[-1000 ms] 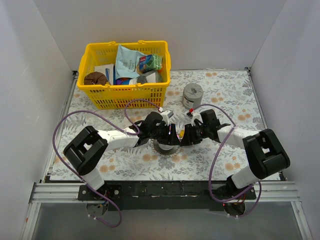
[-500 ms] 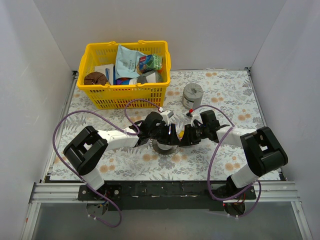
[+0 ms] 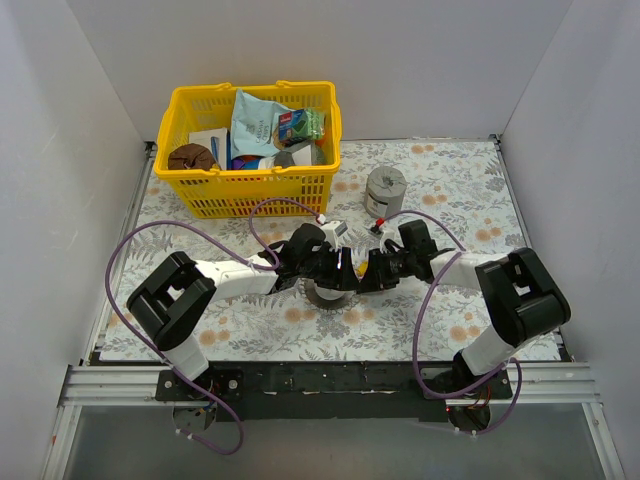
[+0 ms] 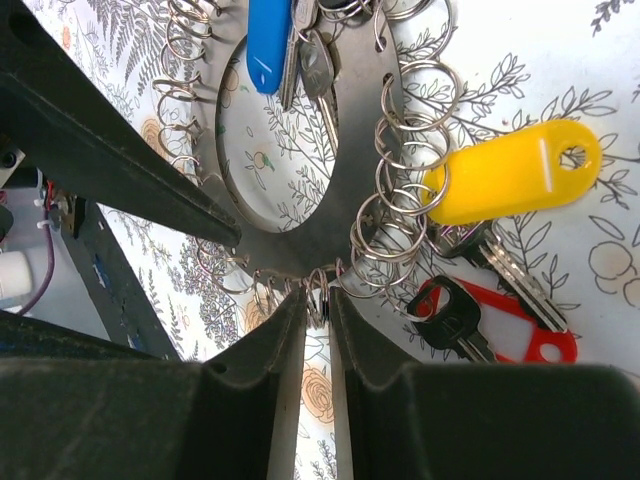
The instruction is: Put the keys on the keyring
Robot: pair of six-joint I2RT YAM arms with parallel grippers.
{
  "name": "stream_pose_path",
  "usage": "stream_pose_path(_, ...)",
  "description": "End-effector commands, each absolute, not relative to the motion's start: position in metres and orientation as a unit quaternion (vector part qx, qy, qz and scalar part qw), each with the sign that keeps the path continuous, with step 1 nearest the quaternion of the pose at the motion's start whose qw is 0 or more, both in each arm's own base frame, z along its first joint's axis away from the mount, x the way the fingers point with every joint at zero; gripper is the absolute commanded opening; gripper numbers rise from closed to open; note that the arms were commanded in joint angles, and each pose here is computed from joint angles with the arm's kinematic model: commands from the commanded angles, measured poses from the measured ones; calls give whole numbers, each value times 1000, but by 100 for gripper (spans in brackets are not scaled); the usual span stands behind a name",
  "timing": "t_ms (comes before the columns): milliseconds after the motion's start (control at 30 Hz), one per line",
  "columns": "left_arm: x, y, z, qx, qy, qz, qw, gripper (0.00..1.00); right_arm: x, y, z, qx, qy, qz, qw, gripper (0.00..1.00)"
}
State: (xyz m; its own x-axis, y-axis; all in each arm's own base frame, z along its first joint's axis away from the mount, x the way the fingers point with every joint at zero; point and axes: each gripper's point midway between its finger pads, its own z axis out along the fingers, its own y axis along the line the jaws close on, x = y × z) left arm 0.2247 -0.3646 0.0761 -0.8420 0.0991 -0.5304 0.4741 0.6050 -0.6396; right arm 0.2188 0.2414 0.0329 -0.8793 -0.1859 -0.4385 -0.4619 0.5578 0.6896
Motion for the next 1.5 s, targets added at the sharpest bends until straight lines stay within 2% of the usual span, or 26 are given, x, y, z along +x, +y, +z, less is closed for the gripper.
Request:
stream_pose_path(0, 224, -364, 90, 174, 858, -417, 243, 50, 230, 253, 43, -206, 853, 447, 173, 23)
stream_pose_path(300, 225, -363, 90, 175, 859, -414, 245, 50, 238, 255, 42, -210, 855, 442, 171, 23)
stream_pose_path(400, 225, -363, 90, 175, 860, -413, 245, 50, 238, 255, 42, -210, 855, 442, 171, 17)
stream_pose_path(433, 226, -363, 92, 174, 859, -413, 247, 50, 238, 255, 42, -211, 855, 442, 171, 9)
stream_pose_path(500, 226, -363, 92, 173, 859, -412, 249, 50, 238, 254, 42, -212, 856, 440, 173, 1)
stream_pose_path(800, 231, -362, 107, 166, 852, -418, 268, 49, 247, 259, 65, -233, 835, 446, 220, 1)
stream_pose_path(1467, 243, -331, 187, 129, 779, -503, 352, 49, 270, 271, 177, -286, 714, 474, 428, 1)
